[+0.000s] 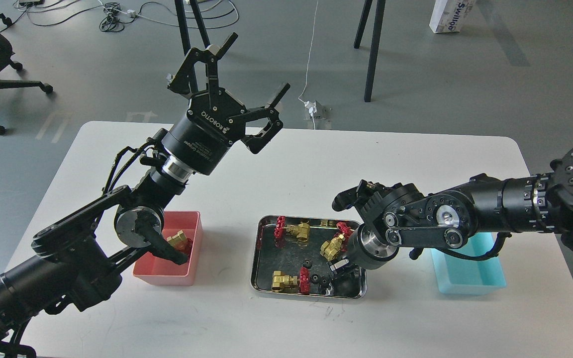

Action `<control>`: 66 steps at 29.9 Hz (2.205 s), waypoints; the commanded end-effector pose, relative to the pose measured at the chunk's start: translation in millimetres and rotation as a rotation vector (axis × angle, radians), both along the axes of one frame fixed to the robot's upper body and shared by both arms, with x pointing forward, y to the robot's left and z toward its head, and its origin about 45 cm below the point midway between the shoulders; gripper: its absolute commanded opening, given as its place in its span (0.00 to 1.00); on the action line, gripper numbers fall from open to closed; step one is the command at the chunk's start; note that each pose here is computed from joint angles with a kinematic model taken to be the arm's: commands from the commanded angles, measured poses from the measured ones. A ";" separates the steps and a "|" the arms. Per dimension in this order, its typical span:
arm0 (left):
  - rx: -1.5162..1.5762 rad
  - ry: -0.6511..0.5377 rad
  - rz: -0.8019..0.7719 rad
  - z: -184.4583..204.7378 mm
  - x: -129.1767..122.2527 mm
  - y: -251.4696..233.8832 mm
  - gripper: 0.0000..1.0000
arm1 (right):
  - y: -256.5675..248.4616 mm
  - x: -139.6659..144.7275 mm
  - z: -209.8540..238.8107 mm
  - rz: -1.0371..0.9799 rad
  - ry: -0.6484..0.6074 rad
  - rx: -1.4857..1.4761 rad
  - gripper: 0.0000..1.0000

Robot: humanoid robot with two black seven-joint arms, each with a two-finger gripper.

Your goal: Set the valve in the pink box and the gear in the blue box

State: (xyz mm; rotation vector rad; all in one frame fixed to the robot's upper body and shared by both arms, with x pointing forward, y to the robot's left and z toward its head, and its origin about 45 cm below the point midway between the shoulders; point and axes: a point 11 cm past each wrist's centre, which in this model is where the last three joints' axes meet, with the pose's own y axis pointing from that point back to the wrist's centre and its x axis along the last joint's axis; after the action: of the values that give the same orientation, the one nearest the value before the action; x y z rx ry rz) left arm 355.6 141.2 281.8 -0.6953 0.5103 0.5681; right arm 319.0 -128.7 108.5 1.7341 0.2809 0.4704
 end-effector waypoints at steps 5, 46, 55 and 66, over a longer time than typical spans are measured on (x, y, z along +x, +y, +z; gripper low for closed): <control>0.002 0.004 -0.001 -1.6 -0.5 -0.1 0.98 | 3.8 -3.1 -5.4 0.004 0.007 0.000 0.45; -0.010 0.021 -0.011 -11.0 -3.2 -13.2 0.98 | -199.5 53.1 143.7 -0.519 -0.212 0.116 0.09; -0.007 0.012 -0.048 -16.8 -9.4 -37.2 0.98 | -253.7 -2.0 101.9 -0.641 -0.123 0.091 0.09; -0.007 0.016 -0.047 -18.5 -10.1 -36.7 0.98 | -249.9 -6.6 83.9 -0.697 -0.136 0.141 0.99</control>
State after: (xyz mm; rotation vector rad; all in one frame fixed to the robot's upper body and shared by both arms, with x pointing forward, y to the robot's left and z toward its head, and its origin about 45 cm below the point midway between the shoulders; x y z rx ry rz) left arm 345.8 103.8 264.8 -0.6854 0.5401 0.5252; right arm 314.3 -378.0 195.3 1.7932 -0.4556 0.1018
